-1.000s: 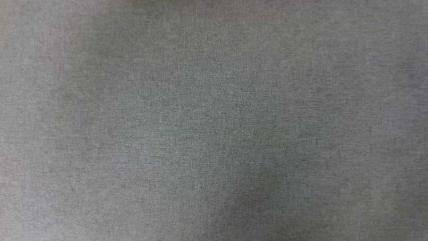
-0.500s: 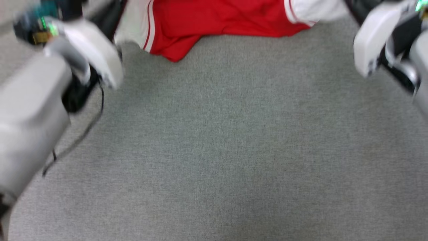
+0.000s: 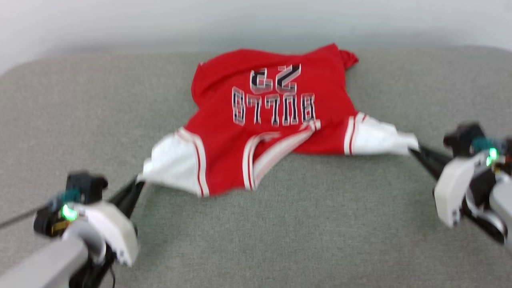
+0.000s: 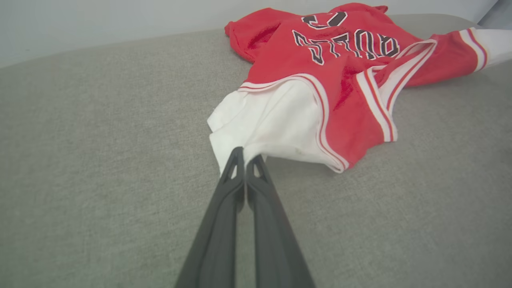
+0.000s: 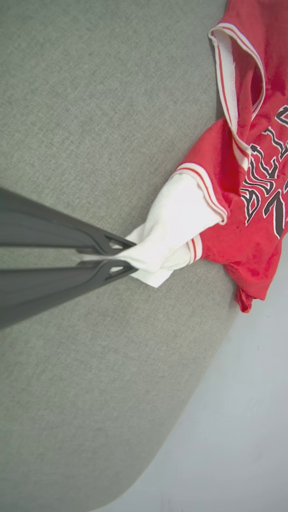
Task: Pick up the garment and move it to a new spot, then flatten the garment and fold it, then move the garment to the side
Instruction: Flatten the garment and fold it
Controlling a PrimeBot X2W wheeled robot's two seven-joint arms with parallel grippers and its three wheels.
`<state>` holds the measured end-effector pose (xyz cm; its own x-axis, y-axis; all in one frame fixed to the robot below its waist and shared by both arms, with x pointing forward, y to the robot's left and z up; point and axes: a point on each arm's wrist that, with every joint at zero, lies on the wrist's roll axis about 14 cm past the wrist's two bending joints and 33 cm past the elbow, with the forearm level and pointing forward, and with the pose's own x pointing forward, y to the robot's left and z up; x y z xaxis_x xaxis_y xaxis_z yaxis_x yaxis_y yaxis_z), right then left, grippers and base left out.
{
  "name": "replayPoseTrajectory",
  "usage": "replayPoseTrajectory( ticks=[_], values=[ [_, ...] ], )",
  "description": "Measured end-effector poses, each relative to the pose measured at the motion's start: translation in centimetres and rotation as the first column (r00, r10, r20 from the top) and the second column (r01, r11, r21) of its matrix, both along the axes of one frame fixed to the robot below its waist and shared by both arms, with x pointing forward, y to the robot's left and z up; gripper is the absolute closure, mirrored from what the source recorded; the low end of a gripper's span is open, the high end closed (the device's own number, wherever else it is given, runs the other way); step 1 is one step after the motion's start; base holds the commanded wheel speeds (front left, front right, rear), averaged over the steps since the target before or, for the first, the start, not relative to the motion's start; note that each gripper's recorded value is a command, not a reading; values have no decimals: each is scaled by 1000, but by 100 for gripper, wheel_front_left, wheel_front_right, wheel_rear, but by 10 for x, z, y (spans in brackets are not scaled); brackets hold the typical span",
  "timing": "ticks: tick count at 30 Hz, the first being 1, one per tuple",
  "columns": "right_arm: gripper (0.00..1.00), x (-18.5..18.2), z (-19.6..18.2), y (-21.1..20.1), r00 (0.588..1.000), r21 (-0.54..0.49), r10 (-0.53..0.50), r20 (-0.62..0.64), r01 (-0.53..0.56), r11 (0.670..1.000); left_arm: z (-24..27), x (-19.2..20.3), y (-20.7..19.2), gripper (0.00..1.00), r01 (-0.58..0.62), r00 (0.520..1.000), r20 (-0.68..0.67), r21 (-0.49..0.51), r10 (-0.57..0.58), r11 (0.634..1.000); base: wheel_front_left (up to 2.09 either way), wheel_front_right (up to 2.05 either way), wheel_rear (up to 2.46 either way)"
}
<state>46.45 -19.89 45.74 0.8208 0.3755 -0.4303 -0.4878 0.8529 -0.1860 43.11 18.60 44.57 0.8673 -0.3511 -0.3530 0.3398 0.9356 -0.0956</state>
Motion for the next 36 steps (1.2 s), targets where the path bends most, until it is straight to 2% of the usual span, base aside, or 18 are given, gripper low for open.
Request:
replayPoseTrajectory(
  ticks=[5, 11, 14, 19, 24, 25, 26, 30, 36],
  values=[
    [100, -53, -17, -14, 997, 5, -18, -73, 19, 1000, -7, -46, 8, 100, -66, 995, -72, -39, 63, 997, 0, 0, 0],
    [100, -113, -36, -31, 984, 24, -67, -162, 72, 997, -20, -97, 23, 100, -120, 981, -153, -22, 115, 993, 0, 0, 0],
    [100, -148, -54, -32, 969, 29, -78, -235, 87, 996, -26, -120, 32, 100, -146, 970, -194, 6, 145, 989, 0, 0, 0],
    [100, -197, -77, -30, 929, 28, -84, -361, 101, 994, -35, -148, 32, 100, -177, 953, -252, -5, 170, 984, 0, 0, 0],
    [100, -200, -74, -34, 920, 9, -105, -377, 117, 993, -35, -152, 29, 100, -172, 955, -248, -5, 166, 985, 0, 0, 0],
    [61, -196, -72, -34, 921, 7, -108, -375, 120, 993, -34, -151, 28, 100, -167, 957, -241, -2, 161, 986, 0, 0, 0],
    [0, -191, -68, -31, 927, 9, -102, -361, 113, 994, -34, -150, 27, 100, -165, 958, -237, -2, 160, 986, 0, 0, 0],
    [0, -155, -38, -32, 956, 20, -114, -270, 124, 992, -25, -137, 23, 100, -143, 971, -193, -2, 140, 990, 0, 0, 0],
    [0, -71, 46, -47, 988, 20, -148, -34, 149, 989, -15, -114, 16, 100, -129, 982, -141, -4, 128, 992, 0, 0, 0]
  ],
)
